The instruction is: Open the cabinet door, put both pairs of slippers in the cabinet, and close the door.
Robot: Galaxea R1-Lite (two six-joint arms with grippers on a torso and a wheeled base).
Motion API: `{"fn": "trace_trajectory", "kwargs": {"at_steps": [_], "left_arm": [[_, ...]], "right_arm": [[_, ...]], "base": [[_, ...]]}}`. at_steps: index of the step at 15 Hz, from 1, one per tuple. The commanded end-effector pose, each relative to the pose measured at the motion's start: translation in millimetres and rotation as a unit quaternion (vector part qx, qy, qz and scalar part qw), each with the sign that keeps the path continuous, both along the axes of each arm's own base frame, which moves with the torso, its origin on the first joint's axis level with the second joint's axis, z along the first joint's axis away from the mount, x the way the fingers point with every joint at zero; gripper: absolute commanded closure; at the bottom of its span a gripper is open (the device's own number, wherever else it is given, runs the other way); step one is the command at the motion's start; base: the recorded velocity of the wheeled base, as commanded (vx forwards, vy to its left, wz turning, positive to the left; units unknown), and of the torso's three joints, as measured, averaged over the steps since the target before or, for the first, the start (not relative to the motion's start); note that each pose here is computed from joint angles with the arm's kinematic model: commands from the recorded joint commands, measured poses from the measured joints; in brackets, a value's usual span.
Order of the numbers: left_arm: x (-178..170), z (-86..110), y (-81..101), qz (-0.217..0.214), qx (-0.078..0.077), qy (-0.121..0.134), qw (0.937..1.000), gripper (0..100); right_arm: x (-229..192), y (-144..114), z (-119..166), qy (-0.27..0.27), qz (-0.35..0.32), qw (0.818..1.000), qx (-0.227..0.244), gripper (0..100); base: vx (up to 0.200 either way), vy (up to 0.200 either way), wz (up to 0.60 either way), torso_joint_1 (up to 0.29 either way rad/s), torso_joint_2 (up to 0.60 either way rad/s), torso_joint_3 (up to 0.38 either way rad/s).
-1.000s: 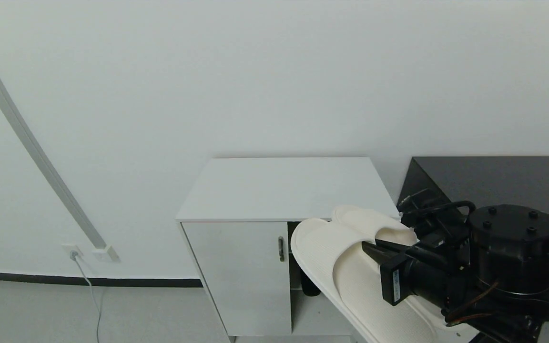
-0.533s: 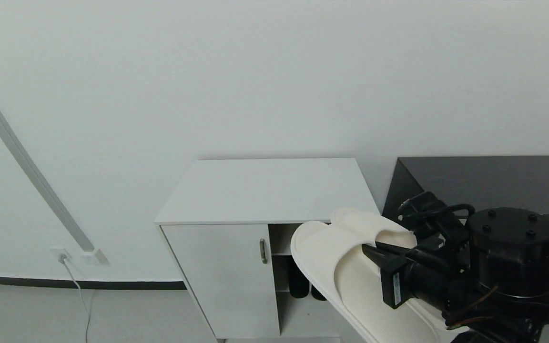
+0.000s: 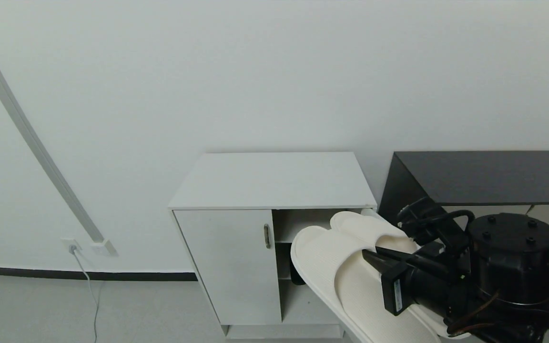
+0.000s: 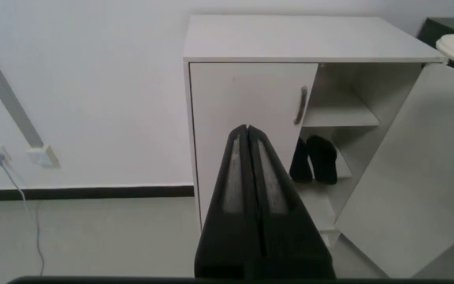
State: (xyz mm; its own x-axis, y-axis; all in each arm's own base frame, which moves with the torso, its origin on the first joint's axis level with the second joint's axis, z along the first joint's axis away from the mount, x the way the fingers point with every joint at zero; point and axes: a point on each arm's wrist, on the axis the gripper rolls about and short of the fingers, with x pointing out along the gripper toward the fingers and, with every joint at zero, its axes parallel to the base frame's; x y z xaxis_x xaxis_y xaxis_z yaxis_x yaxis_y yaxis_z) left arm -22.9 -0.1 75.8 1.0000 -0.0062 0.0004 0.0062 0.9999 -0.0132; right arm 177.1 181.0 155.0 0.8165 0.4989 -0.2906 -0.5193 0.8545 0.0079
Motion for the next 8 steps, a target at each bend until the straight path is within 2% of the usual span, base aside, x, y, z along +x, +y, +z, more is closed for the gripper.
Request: {"fn": "trace_trajectory", "kwargs": {"at_steps": [1,5,8], "left_arm": [[0.1,0.0,0.0,0.000,0.000,0.001,1.0000,100],[0.0,-0.1,0.0,0.000,0.000,0.000,1.0000,100],[0.0,-0.1,0.0,0.000,0.000,0.000,1.0000,100]], "right_arm": [[-0.2,-0.2,-2.2,0.003,0.000,1.000,-0.004,100],[-0.2,-0.2,-4.5,0.006,0.001,1.000,-0.008,100],[0.8,1.4,-6.1,0.003,0.002,1.000,-0.006,100]], "base": [[0.000,0.000,0.00,0.000,0.00,0.000],[0.000,0.000,0.00,0.000,0.00,0.000],[0.000,0.000,0.00,-0.123,0.26,0.147]]}}
